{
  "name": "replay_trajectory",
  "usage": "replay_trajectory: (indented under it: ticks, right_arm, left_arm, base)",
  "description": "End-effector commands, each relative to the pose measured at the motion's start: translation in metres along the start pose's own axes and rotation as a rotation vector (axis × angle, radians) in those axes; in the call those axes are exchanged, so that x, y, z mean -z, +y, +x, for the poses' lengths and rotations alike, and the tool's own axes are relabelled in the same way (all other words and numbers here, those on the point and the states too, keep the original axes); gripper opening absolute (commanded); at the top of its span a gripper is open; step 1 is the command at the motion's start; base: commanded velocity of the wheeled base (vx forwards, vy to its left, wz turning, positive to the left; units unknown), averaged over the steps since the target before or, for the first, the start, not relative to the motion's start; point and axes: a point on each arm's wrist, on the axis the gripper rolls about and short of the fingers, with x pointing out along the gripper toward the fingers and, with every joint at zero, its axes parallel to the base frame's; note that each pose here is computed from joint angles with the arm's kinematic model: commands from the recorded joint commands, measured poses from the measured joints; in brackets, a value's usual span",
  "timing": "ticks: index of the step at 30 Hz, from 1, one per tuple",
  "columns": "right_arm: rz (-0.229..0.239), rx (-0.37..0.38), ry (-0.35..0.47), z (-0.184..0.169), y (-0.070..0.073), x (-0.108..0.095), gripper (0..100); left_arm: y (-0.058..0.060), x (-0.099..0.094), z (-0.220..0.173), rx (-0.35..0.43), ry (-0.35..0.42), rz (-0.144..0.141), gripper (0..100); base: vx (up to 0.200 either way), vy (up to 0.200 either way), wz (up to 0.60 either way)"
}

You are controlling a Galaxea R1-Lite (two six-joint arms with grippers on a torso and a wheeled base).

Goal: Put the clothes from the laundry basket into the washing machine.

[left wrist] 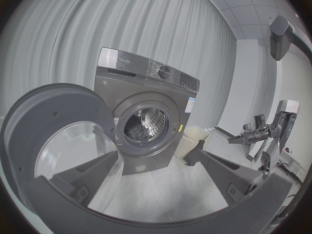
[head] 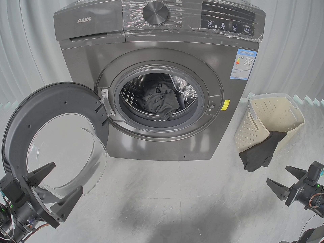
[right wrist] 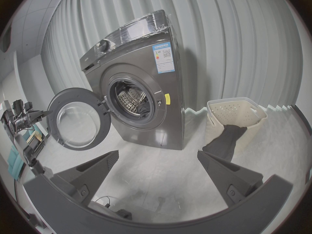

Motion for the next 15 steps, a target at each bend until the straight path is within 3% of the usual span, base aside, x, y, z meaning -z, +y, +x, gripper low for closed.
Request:
replay_trajectory:
  ticks: [1,2,4,6,7,11,15]
  right_arm:
    - [-0.039,0.066,-0.116,-0.054,-0.005,0.011,100]
    - [-0.039,0.066,-0.116,-0.054,-0.005,0.011,100]
    - [-0.037,0.143,-0.195,-0.072,-0.008,0.016,100]
    - [-0.037,0.143,-0.195,-0.072,-0.008,0.016,100]
    - [-0.032,0.189,-0.260,-0.084,-0.008,0.020,100]
    - [-0.024,0.210,-0.270,-0.093,-0.007,0.030,100]
    - [-0.025,0.211,-0.265,-0.103,-0.006,0.044,100]
  left_arm:
    - [0.011,0.004,-0.040,-0.050,-0.047,-0.014,100]
    - [0.011,0.004,-0.040,-0.050,-0.047,-0.014,100]
    - [0.015,0.008,-0.053,-0.107,-0.060,-0.016,100]
    - [0.015,0.008,-0.053,-0.107,-0.060,-0.016,100]
    - [0.018,0.013,-0.063,-0.177,-0.062,-0.003,100]
    - [0.020,0.023,-0.072,-0.243,-0.022,0.016,100]
    - [0.020,0.028,-0.081,-0.290,-0.033,0.012,100]
  base:
    - [0.000,0.000,0.00]
    - [0.000,0.000,0.00]
    - [0.000,0.000,0.00]
    - [0.000,0.000,0.00]
    - [0.000,0.000,0.00]
    - [0.000,-0.200,0.00]
    - [0.000,-0.200,0.00]
